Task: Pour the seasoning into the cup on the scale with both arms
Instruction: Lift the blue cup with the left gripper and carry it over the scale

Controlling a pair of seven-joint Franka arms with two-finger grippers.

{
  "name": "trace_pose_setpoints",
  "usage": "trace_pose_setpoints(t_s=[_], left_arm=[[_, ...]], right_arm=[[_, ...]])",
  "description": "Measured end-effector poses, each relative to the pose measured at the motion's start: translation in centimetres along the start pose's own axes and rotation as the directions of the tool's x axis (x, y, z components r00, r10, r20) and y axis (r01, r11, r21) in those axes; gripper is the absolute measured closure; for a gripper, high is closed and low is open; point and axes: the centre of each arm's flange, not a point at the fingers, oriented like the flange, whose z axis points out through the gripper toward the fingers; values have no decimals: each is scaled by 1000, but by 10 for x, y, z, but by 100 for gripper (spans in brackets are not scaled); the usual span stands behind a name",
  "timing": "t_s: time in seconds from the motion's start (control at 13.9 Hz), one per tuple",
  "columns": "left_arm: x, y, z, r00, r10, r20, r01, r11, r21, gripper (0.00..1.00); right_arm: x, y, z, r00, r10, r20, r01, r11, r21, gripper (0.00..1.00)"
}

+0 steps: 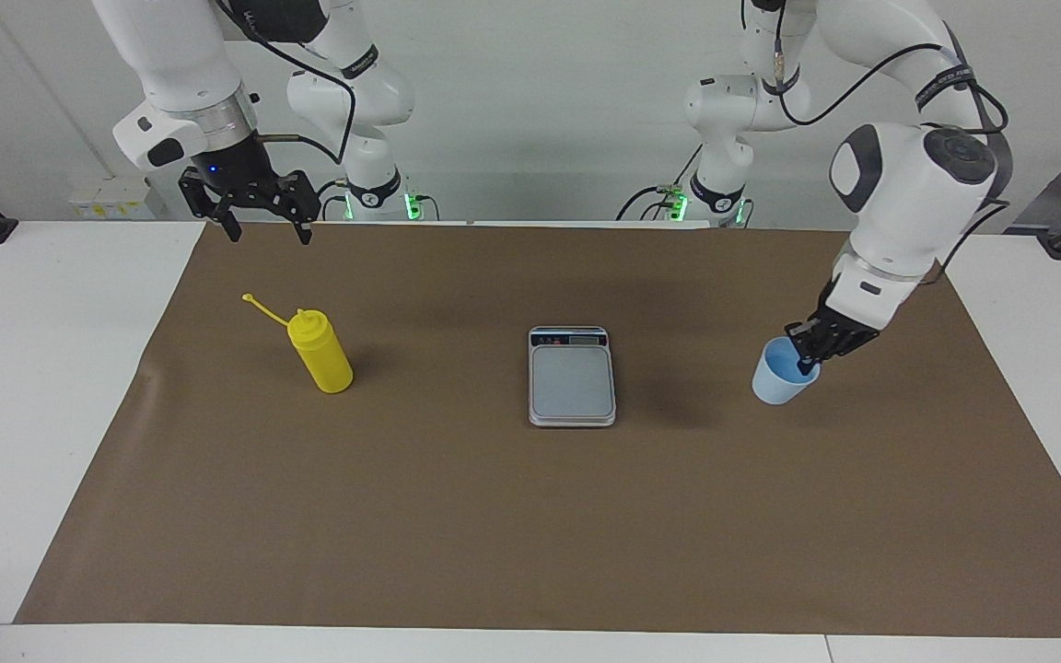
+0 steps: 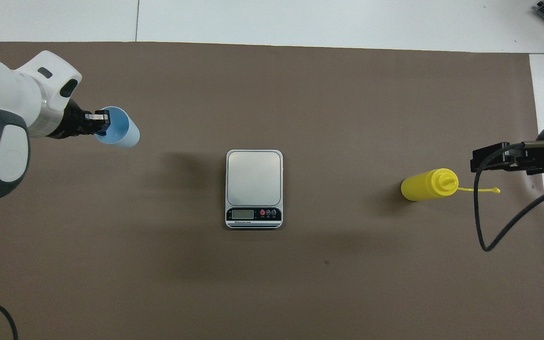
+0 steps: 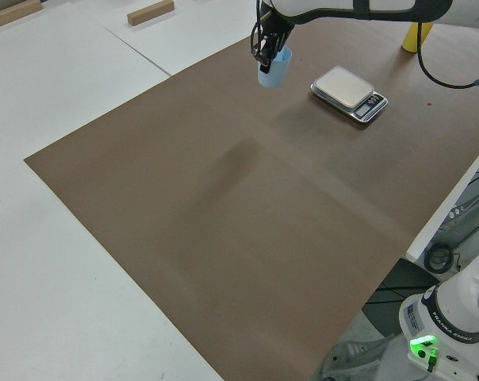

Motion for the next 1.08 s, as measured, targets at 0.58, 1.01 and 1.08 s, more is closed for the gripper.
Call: trace_pose_setpoints(t_s=[0.58, 1.01, 1.08], left_arm=[[-43, 117, 12, 997, 70, -13, -70, 997, -30, 96], [-60, 158, 32, 998, 57, -25, -58, 997, -50, 96], [-65, 171, 41, 999, 44, -24, -46, 997, -55, 96]], right_arm=[[0, 0, 0, 1000, 0, 0, 0, 1000, 0, 0], [0, 0, 0, 1000, 0, 0, 0, 1000, 0, 0], [0, 0, 0, 1000, 0, 0, 0, 1000, 0, 0]])
